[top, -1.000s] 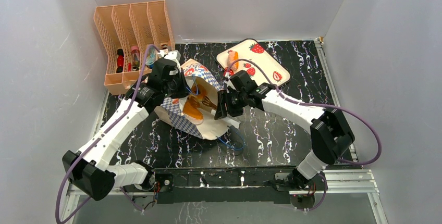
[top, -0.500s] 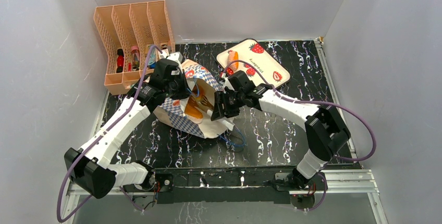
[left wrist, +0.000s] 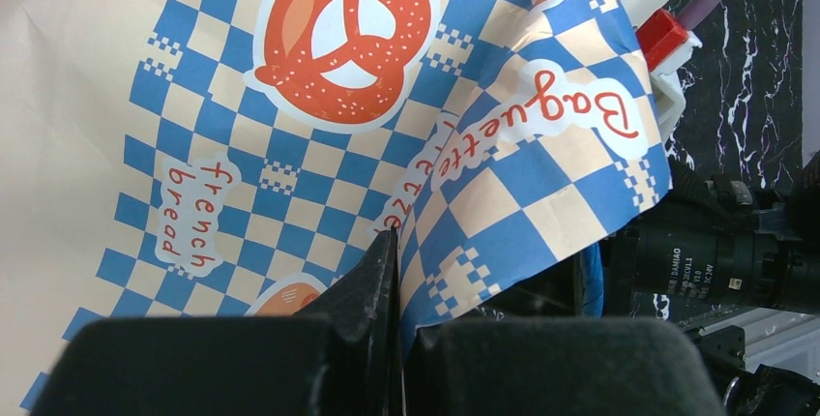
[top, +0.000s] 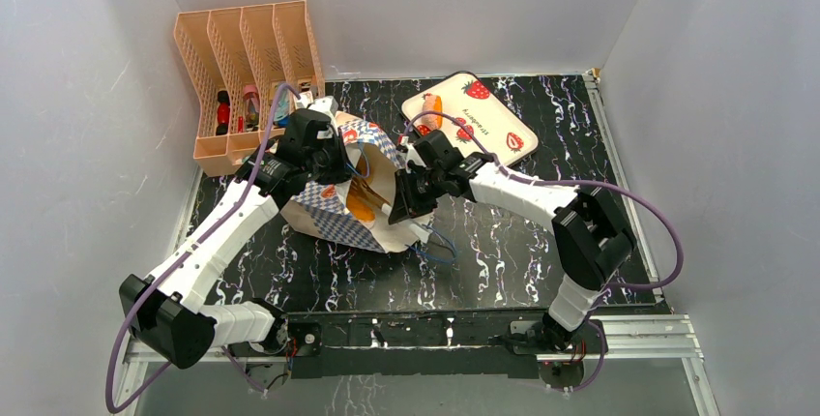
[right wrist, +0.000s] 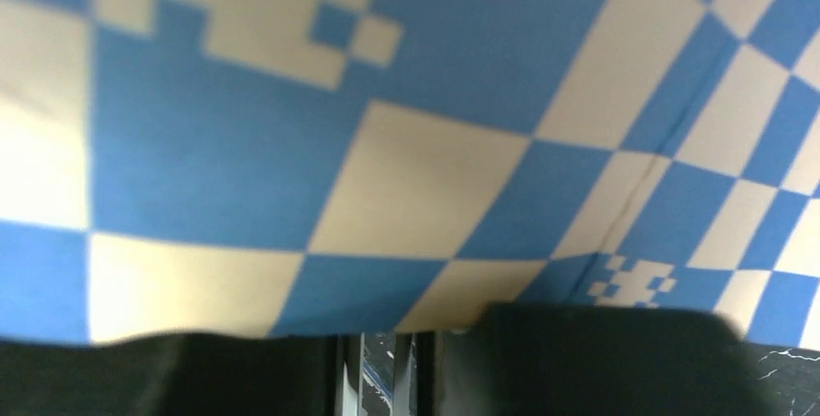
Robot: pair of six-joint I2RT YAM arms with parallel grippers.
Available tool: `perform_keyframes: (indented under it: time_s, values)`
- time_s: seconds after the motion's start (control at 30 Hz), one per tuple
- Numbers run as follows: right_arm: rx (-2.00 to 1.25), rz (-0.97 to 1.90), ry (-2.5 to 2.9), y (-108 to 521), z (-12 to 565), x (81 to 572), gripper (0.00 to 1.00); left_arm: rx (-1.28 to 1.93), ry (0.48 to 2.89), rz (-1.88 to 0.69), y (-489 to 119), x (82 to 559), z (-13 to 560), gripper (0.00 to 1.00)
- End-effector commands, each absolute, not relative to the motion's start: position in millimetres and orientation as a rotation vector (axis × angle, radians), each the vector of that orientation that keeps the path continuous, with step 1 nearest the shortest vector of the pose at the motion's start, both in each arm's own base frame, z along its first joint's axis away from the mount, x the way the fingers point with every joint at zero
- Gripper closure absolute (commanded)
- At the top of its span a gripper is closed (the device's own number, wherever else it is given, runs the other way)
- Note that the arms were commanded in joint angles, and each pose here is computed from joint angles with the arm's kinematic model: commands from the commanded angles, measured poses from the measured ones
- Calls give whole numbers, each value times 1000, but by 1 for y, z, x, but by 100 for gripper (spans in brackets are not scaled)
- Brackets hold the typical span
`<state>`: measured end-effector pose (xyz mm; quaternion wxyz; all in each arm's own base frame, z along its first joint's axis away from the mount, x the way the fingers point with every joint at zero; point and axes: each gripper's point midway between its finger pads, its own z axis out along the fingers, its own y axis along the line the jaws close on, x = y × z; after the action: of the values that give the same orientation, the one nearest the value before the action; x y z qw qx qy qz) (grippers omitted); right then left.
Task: Take the fake bread out of the paper bag
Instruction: Pick up the fake bread from the paper bag.
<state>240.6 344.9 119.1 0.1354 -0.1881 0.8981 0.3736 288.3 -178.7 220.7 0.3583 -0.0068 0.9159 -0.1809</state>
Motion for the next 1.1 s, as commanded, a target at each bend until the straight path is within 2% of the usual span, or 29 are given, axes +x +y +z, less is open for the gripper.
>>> perform_keyframes:
  time_s: [0.0,0.2,0.6,1.07]
  values:
    - [-634,1124,2433,364,157,252,95,-20,2341,-507,-183,289,226,100]
    - [-627,1065,2434,353,166,249,100,-71,2336,-431,-169,290,225,100]
    - [-600,990,2431,327,183,235,100,-173,2351,-257,-151,306,208,100]
    - [-533,920,2478,291,199,208,100,-214,2361,-270,-153,306,195,100]
